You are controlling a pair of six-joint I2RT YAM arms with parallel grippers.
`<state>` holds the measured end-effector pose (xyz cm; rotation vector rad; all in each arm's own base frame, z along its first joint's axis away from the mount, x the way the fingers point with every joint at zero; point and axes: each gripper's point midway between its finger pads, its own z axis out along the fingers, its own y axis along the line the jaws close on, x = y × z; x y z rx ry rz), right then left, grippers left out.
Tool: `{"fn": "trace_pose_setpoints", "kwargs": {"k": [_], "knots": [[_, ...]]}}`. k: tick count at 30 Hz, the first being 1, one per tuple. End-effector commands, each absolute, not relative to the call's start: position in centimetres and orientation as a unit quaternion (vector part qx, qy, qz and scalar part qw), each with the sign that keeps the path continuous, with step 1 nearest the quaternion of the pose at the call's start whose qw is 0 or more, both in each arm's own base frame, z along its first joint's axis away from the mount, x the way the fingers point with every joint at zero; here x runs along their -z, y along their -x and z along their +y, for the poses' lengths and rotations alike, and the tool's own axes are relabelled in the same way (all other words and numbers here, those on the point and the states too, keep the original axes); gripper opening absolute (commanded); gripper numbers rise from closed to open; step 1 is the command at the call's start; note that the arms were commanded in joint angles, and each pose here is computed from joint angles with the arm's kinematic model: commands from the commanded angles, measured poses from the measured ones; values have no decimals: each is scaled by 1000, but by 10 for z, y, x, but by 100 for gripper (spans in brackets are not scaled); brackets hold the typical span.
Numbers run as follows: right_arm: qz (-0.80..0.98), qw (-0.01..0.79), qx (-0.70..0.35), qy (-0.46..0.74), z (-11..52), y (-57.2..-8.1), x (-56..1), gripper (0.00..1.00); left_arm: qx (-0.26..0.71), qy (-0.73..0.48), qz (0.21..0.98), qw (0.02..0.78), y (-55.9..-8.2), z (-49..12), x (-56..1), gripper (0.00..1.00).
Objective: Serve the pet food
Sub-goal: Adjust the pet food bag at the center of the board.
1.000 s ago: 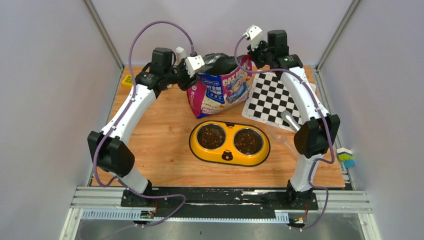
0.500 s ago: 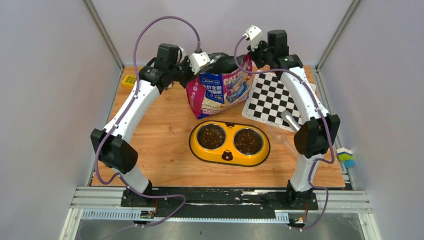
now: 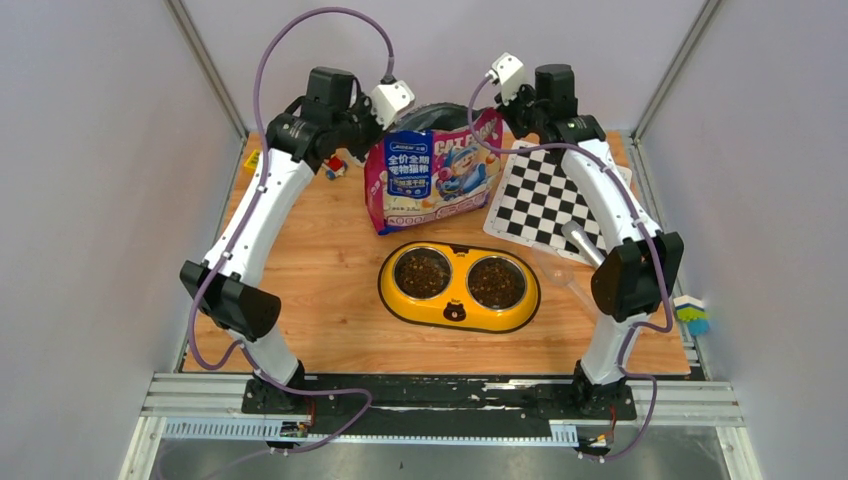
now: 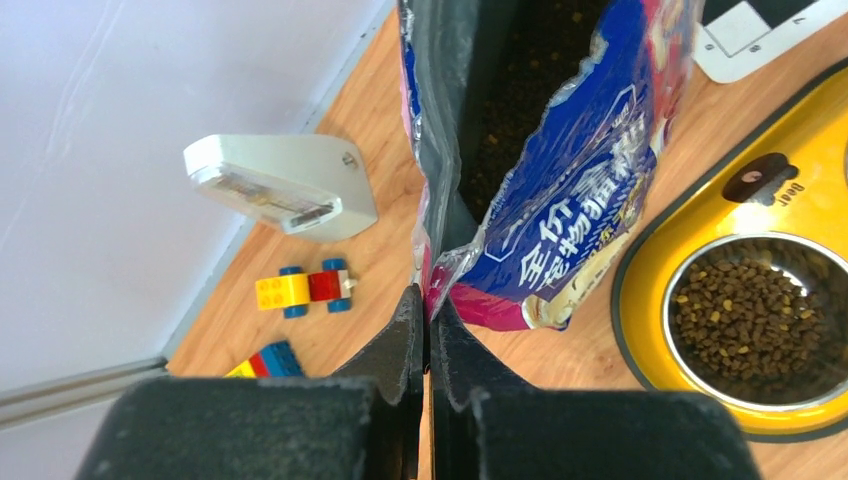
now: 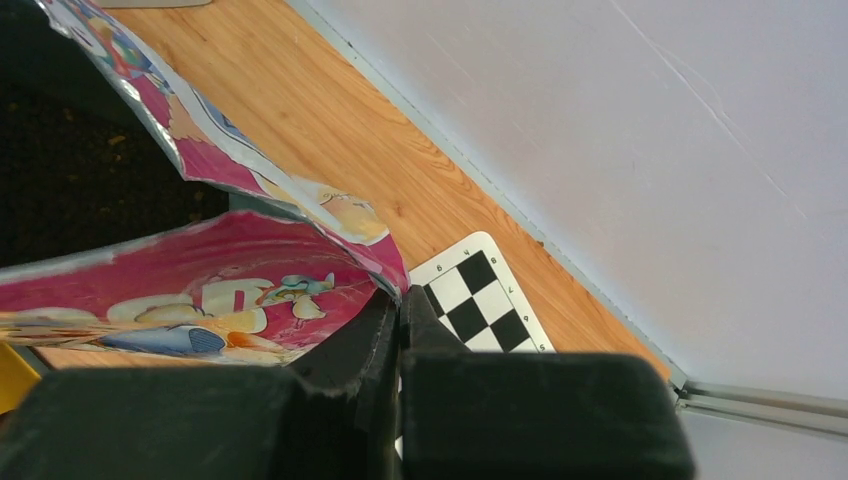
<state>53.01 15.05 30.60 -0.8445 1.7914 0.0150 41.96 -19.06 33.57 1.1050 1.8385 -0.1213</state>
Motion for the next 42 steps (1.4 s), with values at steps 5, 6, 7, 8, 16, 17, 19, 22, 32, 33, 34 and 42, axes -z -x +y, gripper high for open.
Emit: {"fn": "trace_pose_setpoints", "kwargs": {"k": [5,6,7,8,16,17,19,22,32,33,34,42], "knots": [[617,737,32,275,135,-518,-473,0,-112,-362,681,627,-452,-147,-457,0],[614,740,26,274,137,-517,-474,0,-118,-363,684,622,-455,-146,-449,0],[610,741,18,280,140,-516,-475,0,-132,-363,683,620,-457,-142,-448,0],[609,737,4,293,147,-514,-472,0,-140,-363,681,621,-459,-140,-443,0],[601,718,-39,349,170,-498,-451,0,-164,-359,659,641,-461,-132,-443,0],[593,725,-40,347,171,-495,-460,0,-153,-353,648,657,-458,-133,-454,0],[581,739,-46,339,171,-490,-480,0,-144,-342,633,679,-453,-133,-473,0],[569,751,-53,329,171,-484,-499,0,-138,-317,622,702,-448,-130,-491,0],[591,690,-51,415,180,-483,-425,9,-162,-354,668,635,-455,-118,-398,0],[591,679,-55,432,182,-482,-421,20,-163,-358,673,626,-455,-117,-389,0],[592,667,-62,448,184,-480,-418,34,-168,-359,673,624,-455,-114,-387,0],[551,607,-97,565,190,-462,-396,72,-173,-332,674,636,-456,-96,-404,0]]}}
